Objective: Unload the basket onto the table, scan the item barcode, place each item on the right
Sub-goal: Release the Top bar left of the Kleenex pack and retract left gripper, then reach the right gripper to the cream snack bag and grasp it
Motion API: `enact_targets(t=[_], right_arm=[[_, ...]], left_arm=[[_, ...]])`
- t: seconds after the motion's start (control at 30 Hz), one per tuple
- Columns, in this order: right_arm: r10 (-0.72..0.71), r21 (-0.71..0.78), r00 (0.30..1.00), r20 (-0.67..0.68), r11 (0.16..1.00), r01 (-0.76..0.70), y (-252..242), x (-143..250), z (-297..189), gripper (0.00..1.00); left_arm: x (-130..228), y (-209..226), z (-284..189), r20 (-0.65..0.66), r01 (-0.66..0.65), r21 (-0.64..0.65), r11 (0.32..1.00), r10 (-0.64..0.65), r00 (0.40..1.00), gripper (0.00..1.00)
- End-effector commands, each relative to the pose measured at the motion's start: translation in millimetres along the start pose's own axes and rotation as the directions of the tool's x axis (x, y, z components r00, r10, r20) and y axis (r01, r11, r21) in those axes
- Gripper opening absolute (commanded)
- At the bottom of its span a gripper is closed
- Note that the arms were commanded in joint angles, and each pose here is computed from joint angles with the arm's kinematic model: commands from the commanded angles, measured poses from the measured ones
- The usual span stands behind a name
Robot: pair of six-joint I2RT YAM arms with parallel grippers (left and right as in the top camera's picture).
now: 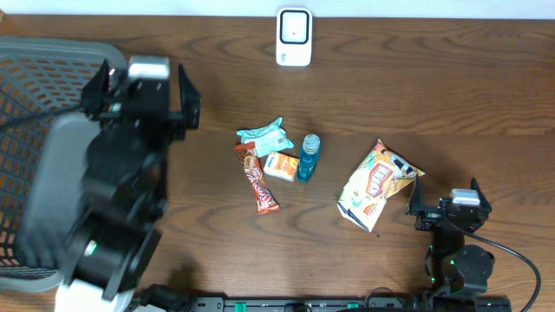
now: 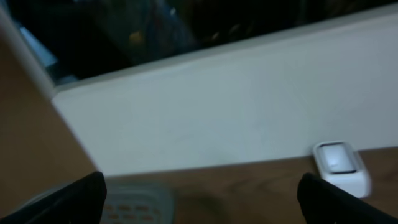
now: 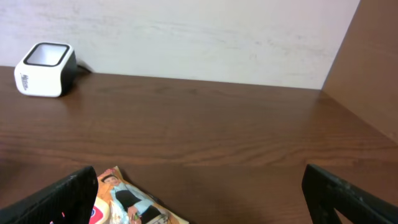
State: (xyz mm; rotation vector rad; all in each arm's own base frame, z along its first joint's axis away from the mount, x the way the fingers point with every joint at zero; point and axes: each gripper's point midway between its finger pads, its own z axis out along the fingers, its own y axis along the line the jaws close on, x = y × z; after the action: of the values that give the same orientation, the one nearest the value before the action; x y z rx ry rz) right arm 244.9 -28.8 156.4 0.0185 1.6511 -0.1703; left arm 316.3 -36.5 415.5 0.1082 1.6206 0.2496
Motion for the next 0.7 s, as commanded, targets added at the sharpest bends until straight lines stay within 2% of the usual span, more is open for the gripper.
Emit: enact_targets(t=[0.0,0.13,0.27,0.33,0.4,0.5,0.57,0.67], right_arm=[[-0.01,0.011,1.0,-0.002,1.0,0.01,-2,1,0,0.99],[-0.011,0.011,1.0,-0.002,1.0,0.011,-2,1,0,0.99],[0.006,-0.009,1.0,0.011,1.0,-0.006,1,-2,0,0.99],[0.084,-0.075,0.996,0.002,0.994,-0.084,12,-1,-1,0.99],[0.236,-0.157,0.972,-0.013,0.959,-0.235,26,-4,-2,0.99],[0.468,-0.271,0.879,-0.096,0.837,-0.475,48,-9,-7,0.99],[0.537,-0.319,0.83,-0.149,0.769,-0.554,59,-11,-11,0.99],[0.54,-0.36,0.823,-0.176,0.743,-0.565,67,-12,-14,0.99]], left_arm=[[-25,-6,-31,0.096,0.027,0.13,0.991,-0.039,0.995,0.98],[-36,-6,-56,0.147,0.042,0.2,0.979,-0.072,0.987,0.98],[-49,6,-79,0.193,0.127,0.218,0.968,-0.17,0.966,0.98],[-52,16,-90,0.214,0.156,0.206,0.966,-0.2,0.956,0.98],[-54,27,-101,0.232,0.182,0.188,0.965,-0.224,0.947,0.98],[-58,30,-123,0.272,0.166,0.231,0.959,-0.227,0.935,0.98],[-61,29,-139,0.29,0.179,0.277,0.944,-0.26,0.921,0.98],[-66,32,-165,0.315,0.231,0.324,0.917,-0.335,0.888,0.98]])
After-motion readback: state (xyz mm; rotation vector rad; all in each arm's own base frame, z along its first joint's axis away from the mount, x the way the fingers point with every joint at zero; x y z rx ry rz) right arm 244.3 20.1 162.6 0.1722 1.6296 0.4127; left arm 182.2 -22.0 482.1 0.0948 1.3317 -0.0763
